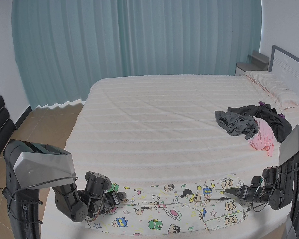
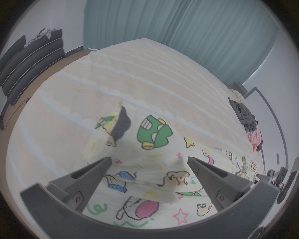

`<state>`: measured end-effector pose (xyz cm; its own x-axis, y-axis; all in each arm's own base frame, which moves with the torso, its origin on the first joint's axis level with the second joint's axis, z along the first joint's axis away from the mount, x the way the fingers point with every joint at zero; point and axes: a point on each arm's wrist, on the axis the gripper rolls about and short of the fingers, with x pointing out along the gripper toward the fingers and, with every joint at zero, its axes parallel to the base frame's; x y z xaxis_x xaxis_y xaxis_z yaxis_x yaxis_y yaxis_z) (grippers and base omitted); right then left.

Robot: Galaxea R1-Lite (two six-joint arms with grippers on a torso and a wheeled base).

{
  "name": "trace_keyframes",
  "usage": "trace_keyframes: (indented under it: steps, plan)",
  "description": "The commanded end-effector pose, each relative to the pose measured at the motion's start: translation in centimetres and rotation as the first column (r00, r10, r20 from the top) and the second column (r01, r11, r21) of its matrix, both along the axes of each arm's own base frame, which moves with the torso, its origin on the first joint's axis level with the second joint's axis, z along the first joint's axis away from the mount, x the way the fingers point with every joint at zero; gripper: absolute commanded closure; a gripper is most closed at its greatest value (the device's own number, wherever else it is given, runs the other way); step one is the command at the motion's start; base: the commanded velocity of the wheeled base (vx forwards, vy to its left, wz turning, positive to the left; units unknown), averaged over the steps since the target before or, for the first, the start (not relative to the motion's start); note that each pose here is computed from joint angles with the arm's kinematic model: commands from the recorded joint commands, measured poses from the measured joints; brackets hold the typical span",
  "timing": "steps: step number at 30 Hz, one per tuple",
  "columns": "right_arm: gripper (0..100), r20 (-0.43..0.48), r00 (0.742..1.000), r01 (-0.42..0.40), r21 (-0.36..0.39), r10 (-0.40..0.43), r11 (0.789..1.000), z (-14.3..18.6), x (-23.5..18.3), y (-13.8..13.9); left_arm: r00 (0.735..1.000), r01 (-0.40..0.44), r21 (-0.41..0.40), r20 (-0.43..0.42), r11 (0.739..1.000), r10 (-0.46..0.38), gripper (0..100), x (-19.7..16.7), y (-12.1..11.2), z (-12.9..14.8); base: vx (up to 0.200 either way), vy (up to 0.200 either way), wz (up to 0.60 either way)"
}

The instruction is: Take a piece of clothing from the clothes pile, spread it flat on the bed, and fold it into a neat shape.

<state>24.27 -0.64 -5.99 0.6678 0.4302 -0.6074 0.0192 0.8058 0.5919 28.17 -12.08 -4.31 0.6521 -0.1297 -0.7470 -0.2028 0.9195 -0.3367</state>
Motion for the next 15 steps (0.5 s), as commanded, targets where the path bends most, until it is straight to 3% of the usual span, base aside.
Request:
trace_keyframes:
  steps: [1,6,7,15]
  plan:
    - [0,0.013,1.000,0.003,-0.001,-0.003,1.000,-0.1,0.3,0.0,0.999,-0.039,-0.014,0.035,0.999,0.040,0,0.4,1.1,1.3,0.000,0.000,0.00]
    - [0,0.025,1.000,0.001,0.003,-0.001,1.000,-0.4,0.9,0.1,0.996,-0.076,-0.014,0.047,0.997,0.077,0,1.0,2.5,2.4,0.000,0.000,0.00]
    - [100,0.029,1.000,0.001,0.004,-0.001,1.000,-0.4,1.1,0.1,0.996,-0.077,-0.015,0.046,0.997,0.078,0,1.1,2.6,2.5,0.000,0.000,0.00]
    - [100,0.038,0.999,0.022,-0.002,-0.022,1.000,-0.5,1.6,0.2,0.993,-0.102,-0.020,0.052,0.995,0.103,0,1.4,3.5,2.7,0.000,0.000,0.00]
